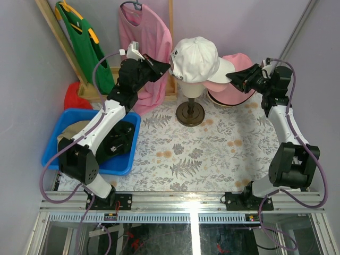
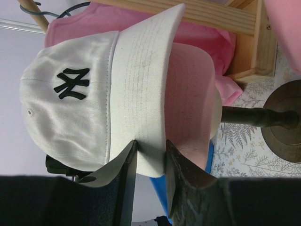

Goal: Stack the hats
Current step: Stack the hat on the hat.

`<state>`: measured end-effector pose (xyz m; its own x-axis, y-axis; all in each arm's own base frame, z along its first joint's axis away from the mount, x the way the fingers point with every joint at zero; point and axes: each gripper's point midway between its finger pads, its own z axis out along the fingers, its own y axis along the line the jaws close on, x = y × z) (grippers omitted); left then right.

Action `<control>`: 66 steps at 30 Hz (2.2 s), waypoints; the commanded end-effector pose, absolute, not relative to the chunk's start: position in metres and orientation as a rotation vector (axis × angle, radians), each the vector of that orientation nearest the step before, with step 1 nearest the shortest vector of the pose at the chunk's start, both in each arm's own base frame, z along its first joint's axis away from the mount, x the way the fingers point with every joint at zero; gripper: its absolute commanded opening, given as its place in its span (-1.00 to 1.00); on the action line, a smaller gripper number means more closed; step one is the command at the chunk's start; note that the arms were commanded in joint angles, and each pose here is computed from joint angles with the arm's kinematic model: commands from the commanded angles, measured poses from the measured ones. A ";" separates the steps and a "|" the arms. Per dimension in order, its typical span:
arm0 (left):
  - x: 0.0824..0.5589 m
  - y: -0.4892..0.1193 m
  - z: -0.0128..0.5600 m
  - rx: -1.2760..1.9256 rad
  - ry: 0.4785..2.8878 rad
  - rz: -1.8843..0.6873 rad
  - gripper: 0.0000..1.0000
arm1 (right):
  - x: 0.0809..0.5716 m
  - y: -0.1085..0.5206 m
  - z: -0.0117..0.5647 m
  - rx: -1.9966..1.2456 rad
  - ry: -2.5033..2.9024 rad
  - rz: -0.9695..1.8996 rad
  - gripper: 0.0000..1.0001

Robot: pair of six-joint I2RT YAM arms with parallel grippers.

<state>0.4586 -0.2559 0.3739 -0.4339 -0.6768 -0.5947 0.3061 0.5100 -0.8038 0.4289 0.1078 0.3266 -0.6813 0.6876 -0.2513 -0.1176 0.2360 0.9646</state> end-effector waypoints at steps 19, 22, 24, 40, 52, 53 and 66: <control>0.331 -0.276 0.362 -0.209 1.827 -1.211 -1.00 | 0.340 0.161 0.350 0.314 1.882 1.600 -1.00; 0.321 -0.267 0.366 -0.220 1.822 -1.198 -1.00 | 0.333 0.161 0.346 0.313 1.890 1.595 -1.00; 0.317 -0.262 0.368 -0.223 1.818 -1.186 -1.00 | 0.329 0.161 0.344 0.314 1.893 1.594 -1.00; 0.305 -0.250 0.404 -0.188 1.782 -1.148 -1.00 | 0.312 0.162 0.361 0.280 1.870 1.585 -1.00; 0.311 -0.231 0.418 -0.261 1.734 -1.059 -1.00 | 0.305 0.160 0.382 0.218 1.830 1.540 -1.00; 0.311 -0.230 0.421 -0.264 1.728 -1.057 -1.00 | 0.305 0.160 0.384 0.215 1.824 1.539 -1.00; 0.323 -0.214 0.424 -0.323 1.714 -0.946 -1.00 | 0.304 0.160 0.409 0.166 1.734 1.540 -1.00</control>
